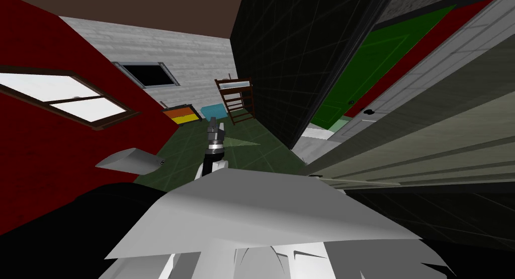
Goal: Pull the door open
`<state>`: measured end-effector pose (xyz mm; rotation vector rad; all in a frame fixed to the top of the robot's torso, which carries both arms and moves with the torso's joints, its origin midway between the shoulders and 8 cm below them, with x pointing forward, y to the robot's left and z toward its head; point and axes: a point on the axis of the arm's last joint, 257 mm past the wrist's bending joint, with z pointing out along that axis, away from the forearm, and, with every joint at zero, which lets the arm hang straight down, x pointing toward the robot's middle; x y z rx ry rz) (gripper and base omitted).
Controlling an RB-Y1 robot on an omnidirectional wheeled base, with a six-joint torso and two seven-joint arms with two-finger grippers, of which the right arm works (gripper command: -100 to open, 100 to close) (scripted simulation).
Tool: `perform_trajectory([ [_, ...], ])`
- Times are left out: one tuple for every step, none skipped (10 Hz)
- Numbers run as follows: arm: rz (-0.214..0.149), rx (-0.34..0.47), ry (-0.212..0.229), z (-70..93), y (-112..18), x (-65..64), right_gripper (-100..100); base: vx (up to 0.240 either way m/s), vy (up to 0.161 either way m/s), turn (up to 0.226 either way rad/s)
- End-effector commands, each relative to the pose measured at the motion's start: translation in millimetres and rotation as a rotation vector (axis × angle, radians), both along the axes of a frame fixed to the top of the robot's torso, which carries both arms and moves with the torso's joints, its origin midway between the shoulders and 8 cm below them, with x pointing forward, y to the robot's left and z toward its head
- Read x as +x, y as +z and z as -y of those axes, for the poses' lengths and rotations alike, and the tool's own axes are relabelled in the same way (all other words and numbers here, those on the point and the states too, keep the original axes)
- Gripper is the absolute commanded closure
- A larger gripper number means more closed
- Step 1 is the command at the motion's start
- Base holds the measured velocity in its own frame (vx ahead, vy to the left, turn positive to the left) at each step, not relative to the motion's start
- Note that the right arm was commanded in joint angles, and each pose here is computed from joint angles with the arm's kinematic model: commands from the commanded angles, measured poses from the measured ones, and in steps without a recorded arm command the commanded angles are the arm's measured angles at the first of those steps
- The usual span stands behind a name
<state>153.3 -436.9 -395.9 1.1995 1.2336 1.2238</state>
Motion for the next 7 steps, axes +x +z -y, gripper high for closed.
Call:
perform_trajectory([
  [-0.001, 0.002, 0.001, -1.0, -0.6, 0.1, 100, 0.013, 0.013, -0.010],
  [-0.001, 0.002, 0.001, -1.0, -0.6, 0.1, 100, 0.008, 0.004, 0.001],
  [-0.001, 0.002, 0.001, -1.0, -0.6, 0.1, 100, 0.000, 0.000, 0.000],
  [-0.001, 0.002, 0.001, -1.0, -0.6, 0.1, 100, 0.000, 0.000, 0.000],
  [-0.036, -0.007, 0.028, -7.2, -8.7, -3.1, 100, 0.060, 0.090, -0.107],
  [-0.048, -0.008, 0.044, -11.7, -11.7, -4.6, 100, 0.095, 0.134, -0.153],
  [-0.057, -0.010, 0.057, -15.4, -13.9, -6.0, 100, 0.085, 0.109, -0.103],
])
